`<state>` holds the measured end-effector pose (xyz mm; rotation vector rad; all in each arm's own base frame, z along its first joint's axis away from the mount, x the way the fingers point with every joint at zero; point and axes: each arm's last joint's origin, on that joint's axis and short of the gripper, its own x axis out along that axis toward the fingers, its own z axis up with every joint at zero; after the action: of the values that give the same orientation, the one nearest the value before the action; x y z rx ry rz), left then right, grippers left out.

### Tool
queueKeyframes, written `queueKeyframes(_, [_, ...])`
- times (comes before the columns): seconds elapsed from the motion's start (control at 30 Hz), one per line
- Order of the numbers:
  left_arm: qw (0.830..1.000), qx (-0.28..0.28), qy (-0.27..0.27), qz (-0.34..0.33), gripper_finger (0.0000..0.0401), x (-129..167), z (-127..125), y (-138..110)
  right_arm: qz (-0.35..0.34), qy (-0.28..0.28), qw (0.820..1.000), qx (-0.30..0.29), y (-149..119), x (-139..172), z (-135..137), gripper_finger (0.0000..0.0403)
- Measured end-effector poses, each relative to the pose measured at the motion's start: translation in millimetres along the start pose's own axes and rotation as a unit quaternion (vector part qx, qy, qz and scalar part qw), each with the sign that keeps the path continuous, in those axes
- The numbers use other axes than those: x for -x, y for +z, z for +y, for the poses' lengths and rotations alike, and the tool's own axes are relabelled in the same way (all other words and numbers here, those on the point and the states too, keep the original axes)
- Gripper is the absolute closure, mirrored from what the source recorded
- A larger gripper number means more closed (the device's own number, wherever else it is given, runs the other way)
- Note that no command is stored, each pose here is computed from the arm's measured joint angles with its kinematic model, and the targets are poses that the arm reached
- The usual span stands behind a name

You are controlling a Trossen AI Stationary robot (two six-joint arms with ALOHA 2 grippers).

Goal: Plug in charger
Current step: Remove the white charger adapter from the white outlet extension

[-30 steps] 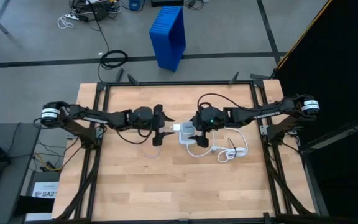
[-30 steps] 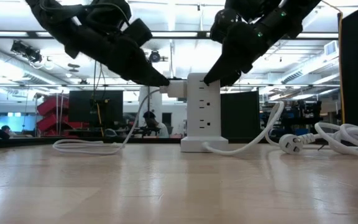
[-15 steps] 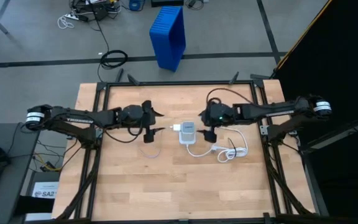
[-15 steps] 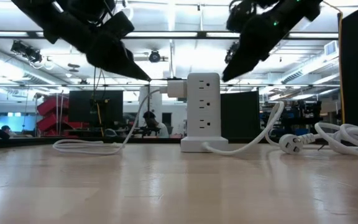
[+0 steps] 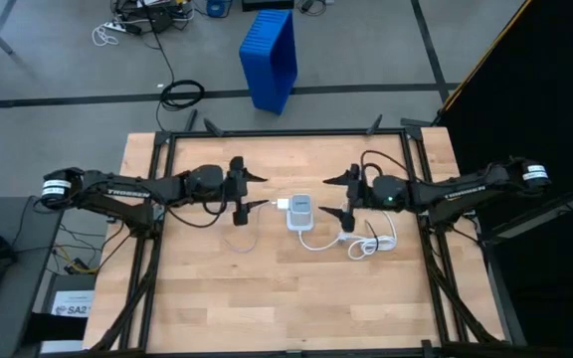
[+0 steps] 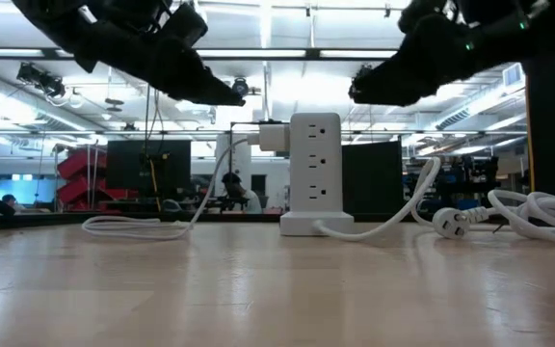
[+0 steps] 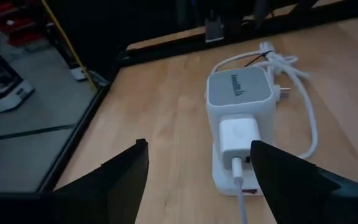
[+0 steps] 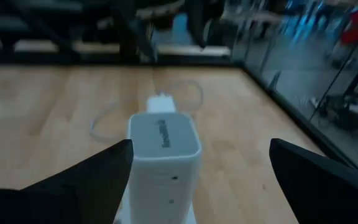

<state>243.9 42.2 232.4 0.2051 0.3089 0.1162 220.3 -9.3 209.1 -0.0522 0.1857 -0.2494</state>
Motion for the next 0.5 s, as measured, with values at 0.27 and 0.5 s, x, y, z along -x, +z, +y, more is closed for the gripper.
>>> queueKeyframes(0.27, [1.000,0.026,-0.002,0.010,0.0137,-8.1,8.9,-8.5,-0.010,-0.023,0.999,-0.021,-9.9,0.8,-10.1,0.0057])
queueKeyframes(0.5, [0.999,0.029,0.001,0.037,0.0137,-23.1,10.5,-22.8,-0.013,-0.028,0.999,-0.029,-10.9,-2.4,-11.7,0.0057])
